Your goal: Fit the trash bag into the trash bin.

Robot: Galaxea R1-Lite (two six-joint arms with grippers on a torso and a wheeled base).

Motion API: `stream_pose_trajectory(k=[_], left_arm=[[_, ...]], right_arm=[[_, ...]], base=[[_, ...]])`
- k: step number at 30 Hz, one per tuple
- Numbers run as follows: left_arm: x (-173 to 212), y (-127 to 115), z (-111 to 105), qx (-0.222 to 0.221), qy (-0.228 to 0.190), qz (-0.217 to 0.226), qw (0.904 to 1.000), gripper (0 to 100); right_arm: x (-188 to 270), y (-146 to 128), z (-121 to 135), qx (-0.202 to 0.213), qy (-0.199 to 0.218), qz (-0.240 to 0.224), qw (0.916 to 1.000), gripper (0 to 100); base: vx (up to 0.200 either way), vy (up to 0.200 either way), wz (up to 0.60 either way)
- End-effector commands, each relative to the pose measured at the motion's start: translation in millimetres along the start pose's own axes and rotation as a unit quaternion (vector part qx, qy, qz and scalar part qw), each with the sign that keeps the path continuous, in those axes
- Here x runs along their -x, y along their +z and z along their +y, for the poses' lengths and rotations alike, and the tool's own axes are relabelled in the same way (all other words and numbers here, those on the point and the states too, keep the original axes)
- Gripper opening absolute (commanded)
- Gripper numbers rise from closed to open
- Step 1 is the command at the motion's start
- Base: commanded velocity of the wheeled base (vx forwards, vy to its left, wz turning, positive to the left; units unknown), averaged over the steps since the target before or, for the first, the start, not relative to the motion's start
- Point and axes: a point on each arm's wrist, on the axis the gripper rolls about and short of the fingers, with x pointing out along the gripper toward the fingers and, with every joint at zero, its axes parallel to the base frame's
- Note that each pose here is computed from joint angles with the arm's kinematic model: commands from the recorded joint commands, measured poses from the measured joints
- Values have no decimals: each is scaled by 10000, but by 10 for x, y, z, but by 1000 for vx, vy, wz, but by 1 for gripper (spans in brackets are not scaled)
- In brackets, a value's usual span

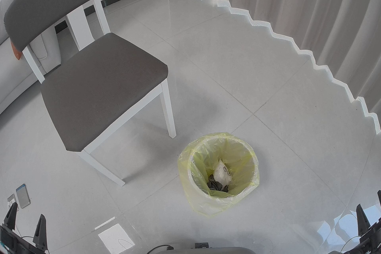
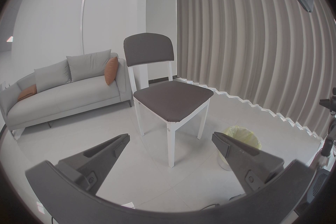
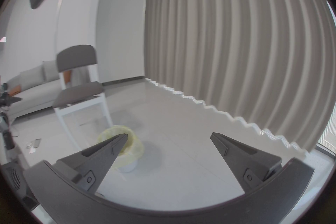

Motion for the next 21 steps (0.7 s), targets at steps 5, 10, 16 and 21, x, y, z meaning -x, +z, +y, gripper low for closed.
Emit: stream_pose_trajectory(k=[5, 10, 16, 21], left_arm=[[-5, -47, 1, 0, 2, 36, 10000, 100], [-5, -47, 1, 0, 2, 36, 10000, 100], [-5, -47, 0, 0, -5, 37, 10000, 100], [-4, -48, 0, 0, -5, 29, 10000, 100]], right_arm=[[-1, 5, 31, 330, 687, -130, 9970, 100], [-16, 31, 3, 1073, 7, -483, 9931, 100], [-23, -77, 0, 270, 108, 65, 9996, 100], [-23, -70, 0, 254, 55, 33, 9997, 100]], base=[[0, 0, 0], [0, 0, 0], [0, 0, 0], [0, 0, 0]])
